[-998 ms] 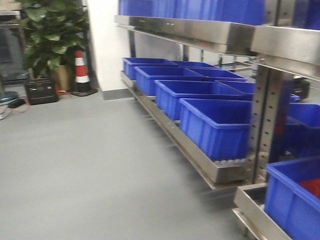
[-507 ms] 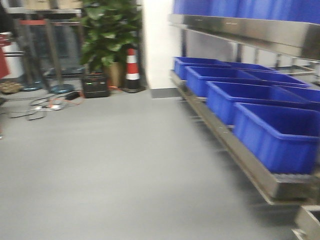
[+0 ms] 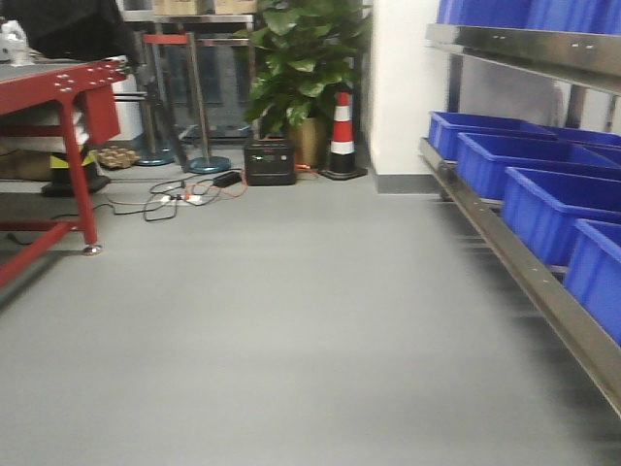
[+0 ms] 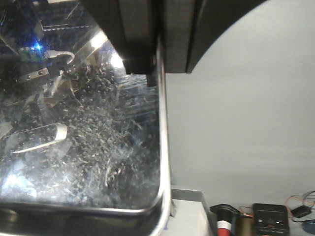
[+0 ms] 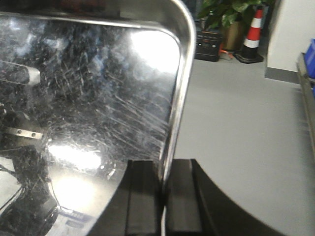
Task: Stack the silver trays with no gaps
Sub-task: 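Carry the silver tray in both grippers while driving to another shelf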
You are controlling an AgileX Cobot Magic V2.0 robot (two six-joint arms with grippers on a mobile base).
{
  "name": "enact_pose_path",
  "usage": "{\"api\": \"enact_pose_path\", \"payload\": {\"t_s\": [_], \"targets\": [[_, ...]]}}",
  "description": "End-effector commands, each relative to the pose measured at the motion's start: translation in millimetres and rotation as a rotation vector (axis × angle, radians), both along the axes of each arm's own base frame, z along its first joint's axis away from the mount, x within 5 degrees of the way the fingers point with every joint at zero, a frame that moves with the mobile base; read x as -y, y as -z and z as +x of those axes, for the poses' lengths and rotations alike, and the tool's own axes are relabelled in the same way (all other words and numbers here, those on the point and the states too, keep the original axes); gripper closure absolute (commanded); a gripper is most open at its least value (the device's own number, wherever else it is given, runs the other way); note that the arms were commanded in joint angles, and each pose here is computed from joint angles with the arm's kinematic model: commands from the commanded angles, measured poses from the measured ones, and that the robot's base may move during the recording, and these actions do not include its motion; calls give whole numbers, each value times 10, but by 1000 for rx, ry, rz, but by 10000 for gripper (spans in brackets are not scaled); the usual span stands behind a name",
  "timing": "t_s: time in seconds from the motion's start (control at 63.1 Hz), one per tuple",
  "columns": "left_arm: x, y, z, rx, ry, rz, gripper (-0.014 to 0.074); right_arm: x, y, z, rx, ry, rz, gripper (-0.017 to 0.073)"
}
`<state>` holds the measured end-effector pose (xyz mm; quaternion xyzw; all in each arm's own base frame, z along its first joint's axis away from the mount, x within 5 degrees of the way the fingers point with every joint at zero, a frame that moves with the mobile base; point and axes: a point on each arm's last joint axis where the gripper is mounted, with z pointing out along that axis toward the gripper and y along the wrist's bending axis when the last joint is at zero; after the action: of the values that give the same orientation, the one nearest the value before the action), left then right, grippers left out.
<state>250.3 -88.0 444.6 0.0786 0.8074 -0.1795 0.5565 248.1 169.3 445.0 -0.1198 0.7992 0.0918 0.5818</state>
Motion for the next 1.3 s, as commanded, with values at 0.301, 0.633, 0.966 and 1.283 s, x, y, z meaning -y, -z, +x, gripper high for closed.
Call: {"api": "enact_pose_path", "payload": {"t_s": [0.301, 0.633, 0.966, 1.283], "targets": [[23, -127, -52, 51, 11, -62, 610, -63, -86, -27, 77, -70, 20, 643], [23, -127, -52, 51, 11, -62, 610, -63, -86, -27, 77, -70, 20, 643], [23, -127, -52, 51, 11, -62, 610, -63, -86, -27, 77, -70, 20, 643], [23, -127, -52, 51, 11, -62, 610, -64, -87, -28, 78, -72, 21, 643]]}}
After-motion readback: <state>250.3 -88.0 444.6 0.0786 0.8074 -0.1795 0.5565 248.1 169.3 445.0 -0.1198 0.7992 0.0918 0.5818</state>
